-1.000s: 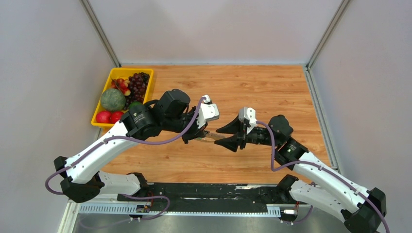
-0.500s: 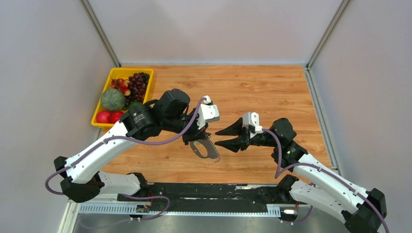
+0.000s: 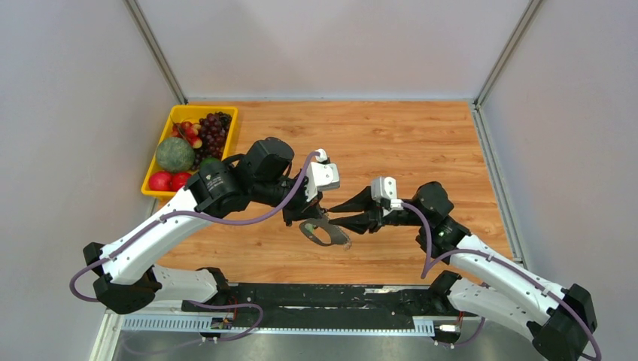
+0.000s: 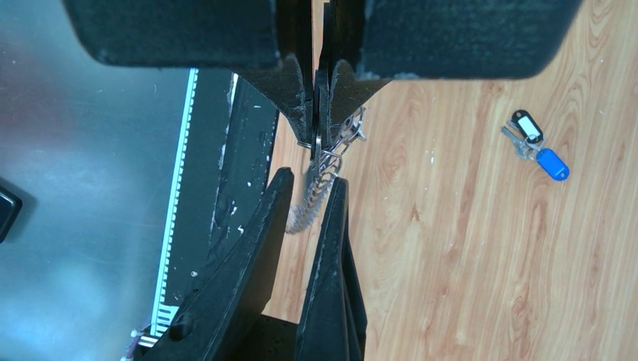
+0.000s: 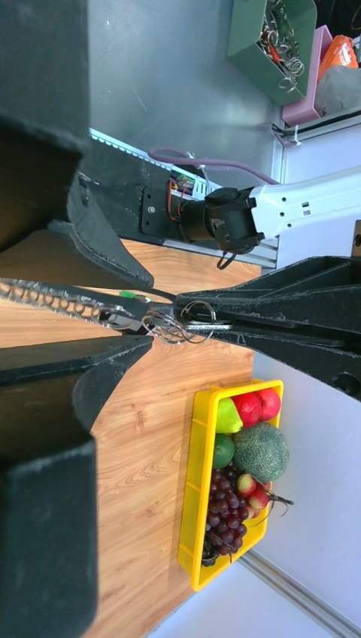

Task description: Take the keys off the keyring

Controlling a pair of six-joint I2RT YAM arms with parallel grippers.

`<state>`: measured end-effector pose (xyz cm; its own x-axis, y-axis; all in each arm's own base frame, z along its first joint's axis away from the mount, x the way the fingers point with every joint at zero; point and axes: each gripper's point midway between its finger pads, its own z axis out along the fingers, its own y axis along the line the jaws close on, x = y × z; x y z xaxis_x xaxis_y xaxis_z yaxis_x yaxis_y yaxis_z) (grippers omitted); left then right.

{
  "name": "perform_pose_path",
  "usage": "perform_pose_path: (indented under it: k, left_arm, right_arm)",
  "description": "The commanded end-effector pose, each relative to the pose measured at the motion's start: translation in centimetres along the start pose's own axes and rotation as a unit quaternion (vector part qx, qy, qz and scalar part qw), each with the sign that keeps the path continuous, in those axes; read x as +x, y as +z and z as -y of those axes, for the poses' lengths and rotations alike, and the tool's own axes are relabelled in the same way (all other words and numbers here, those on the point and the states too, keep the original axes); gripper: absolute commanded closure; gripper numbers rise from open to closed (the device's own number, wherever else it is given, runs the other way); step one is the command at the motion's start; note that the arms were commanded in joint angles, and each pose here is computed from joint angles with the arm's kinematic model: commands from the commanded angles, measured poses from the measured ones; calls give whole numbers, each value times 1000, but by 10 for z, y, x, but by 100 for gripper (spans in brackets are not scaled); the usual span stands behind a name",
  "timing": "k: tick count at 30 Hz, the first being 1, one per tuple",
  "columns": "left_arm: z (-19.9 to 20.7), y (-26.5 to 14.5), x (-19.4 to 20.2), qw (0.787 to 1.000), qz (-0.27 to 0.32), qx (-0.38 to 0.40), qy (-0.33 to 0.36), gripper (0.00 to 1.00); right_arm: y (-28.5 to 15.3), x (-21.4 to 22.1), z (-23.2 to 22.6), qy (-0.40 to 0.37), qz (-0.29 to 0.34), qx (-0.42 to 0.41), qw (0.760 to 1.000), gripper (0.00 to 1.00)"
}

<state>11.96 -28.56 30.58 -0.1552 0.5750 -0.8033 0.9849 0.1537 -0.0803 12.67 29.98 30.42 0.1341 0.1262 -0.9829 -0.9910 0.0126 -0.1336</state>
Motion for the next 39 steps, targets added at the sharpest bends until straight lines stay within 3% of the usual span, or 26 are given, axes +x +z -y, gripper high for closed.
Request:
perform_pose_path:
  k: [1,13,21,23,29,39]
  left_arm:
    - [7,-13,-32,998,58,8,29,100]
    - [8,-8,-32,998,55,18,28,100]
    - [9,-5,-31,998,53,23,28,100]
    - [8,-5,-31,998,52,22,27,100]
    - [6,-5,-31,998,51,16,28,100]
    - [-16,-14,-28,997,43,-53,38,100]
  right_arm:
    - [7,-16,-2,-33,21,-20,999,66]
    - [14,-17,-3,-37,27,-29,999,70]
    - [11,-20,0,-46,34,-12,998,63]
    - [10,-21,1,-47,36,-6,998,66]
    - [8,-20,2,-48,30,-1,998,100]
    - [1,0,-4,9,-22,5,1000,100]
